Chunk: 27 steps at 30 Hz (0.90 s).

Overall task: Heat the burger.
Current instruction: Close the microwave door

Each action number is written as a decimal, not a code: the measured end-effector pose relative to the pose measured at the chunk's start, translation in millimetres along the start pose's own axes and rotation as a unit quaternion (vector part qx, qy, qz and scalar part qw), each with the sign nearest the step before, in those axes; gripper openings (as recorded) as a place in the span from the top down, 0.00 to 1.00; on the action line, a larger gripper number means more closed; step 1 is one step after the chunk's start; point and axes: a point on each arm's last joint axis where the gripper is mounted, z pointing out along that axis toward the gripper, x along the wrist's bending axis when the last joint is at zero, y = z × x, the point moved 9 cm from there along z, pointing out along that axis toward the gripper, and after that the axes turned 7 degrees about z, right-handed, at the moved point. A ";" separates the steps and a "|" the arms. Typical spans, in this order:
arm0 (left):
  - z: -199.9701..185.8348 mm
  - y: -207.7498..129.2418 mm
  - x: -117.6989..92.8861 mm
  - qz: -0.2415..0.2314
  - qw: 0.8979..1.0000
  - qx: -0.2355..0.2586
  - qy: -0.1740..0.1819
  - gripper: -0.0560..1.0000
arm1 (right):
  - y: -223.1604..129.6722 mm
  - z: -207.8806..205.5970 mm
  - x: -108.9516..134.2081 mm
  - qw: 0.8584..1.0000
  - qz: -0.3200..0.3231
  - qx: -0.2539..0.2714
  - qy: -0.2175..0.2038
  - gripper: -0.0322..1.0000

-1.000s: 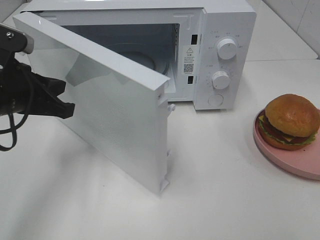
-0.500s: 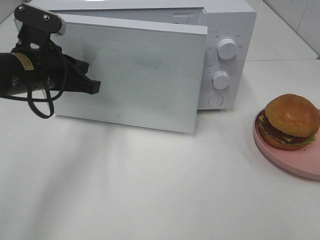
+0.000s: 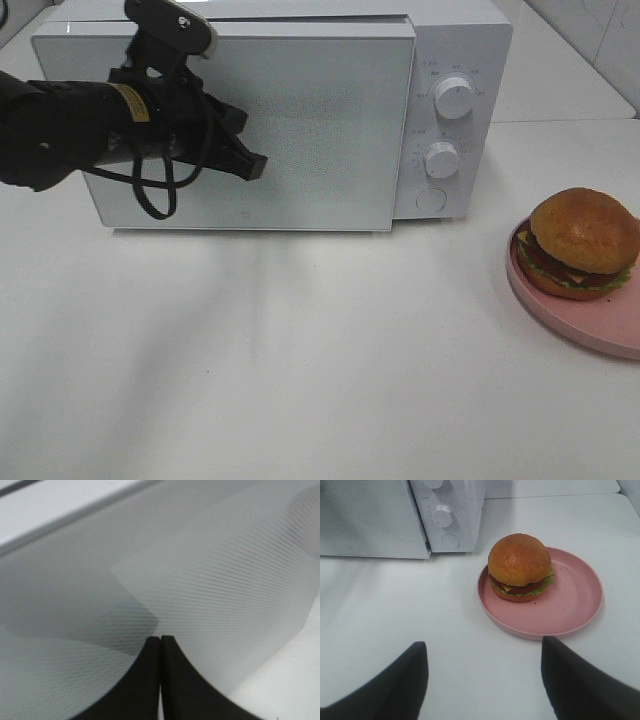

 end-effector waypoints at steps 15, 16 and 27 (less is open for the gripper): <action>62.9 32.2 -54.4 0.002 0.999 -0.006 -0.050 0.94 | 0.0 0.0 -0.3 1.000 -0.001 0.000 -0.001 0.37; 65.2 34.0 -57.8 -0.005 0.999 -0.001 -0.053 0.94 | 0.0 0.0 -0.3 1.000 -0.001 0.000 -0.001 0.37; 64.9 33.4 -74.9 -0.002 0.994 0.073 -0.083 0.95 | 0.0 0.0 -0.3 1.000 -0.001 0.000 -0.001 0.37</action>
